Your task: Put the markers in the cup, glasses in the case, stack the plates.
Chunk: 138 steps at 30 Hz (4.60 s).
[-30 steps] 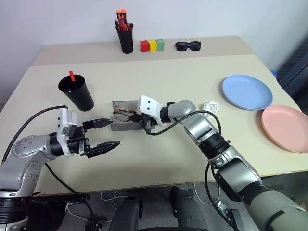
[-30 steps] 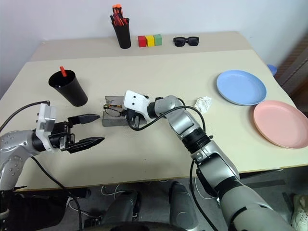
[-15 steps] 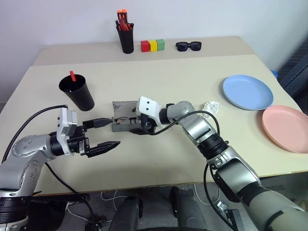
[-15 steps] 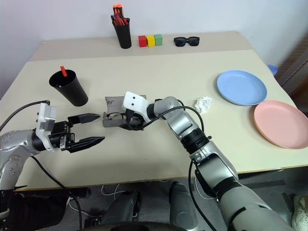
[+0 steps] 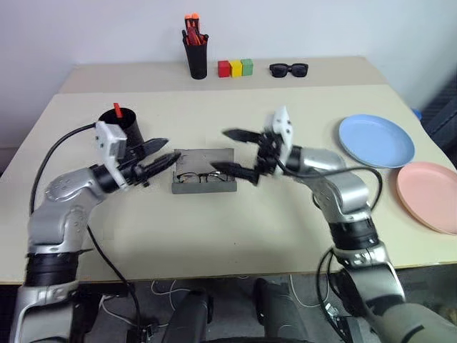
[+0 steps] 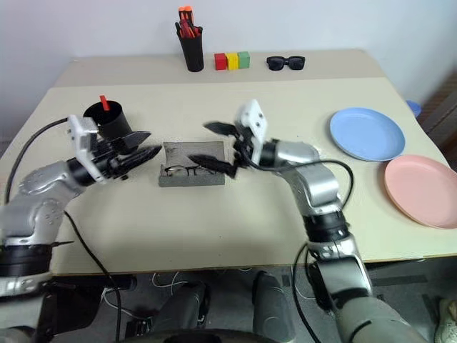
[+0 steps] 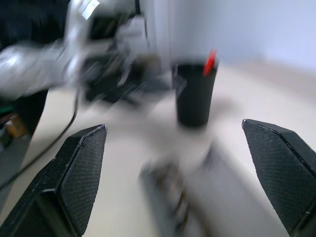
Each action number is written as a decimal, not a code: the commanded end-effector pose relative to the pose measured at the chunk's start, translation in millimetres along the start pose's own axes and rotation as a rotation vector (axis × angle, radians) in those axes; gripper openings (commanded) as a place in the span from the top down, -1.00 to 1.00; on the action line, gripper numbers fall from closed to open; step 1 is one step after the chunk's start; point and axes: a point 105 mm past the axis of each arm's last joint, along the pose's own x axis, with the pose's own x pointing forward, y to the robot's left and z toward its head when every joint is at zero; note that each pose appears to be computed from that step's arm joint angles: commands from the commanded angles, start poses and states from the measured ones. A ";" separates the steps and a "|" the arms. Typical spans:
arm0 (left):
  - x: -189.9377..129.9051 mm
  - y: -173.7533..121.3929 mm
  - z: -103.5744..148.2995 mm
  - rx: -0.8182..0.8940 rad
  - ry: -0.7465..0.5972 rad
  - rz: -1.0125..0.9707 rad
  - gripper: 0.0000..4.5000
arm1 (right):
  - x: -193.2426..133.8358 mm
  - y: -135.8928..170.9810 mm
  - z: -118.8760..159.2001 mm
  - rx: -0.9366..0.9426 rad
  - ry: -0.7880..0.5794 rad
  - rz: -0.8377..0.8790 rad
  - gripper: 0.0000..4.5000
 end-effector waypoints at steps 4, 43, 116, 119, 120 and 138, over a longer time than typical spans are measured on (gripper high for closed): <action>64.0 11.5 5.3 0.089 0.013 0.112 0.98 | 1.0 13.0 13.5 -0.059 -0.025 -0.006 -1.00; 59.0 -15.1 -51.6 -0.267 0.553 -0.220 0.98 | 5.4 4.4 5.7 -0.138 0.007 -0.134 -1.00; 20.9 -66.8 32.6 -0.022 -0.090 -0.650 -1.00 | -332.1 -51.2 -64.9 0.169 0.619 -1.485 -0.75; 19.8 -68.7 30.6 -0.026 -0.081 -0.655 -1.00 | -337.8 -47.8 -74.6 0.246 0.631 -1.498 -0.17; 19.6 -69.4 30.3 -0.026 -0.080 -0.655 -1.00 | -339.4 -47.1 -76.1 0.255 0.638 -1.501 0.10; 21.0 -68.5 28.1 -0.049 -0.086 -0.608 -1.00 | -276.1 -135.7 3.4 -0.171 0.417 -1.396 0.98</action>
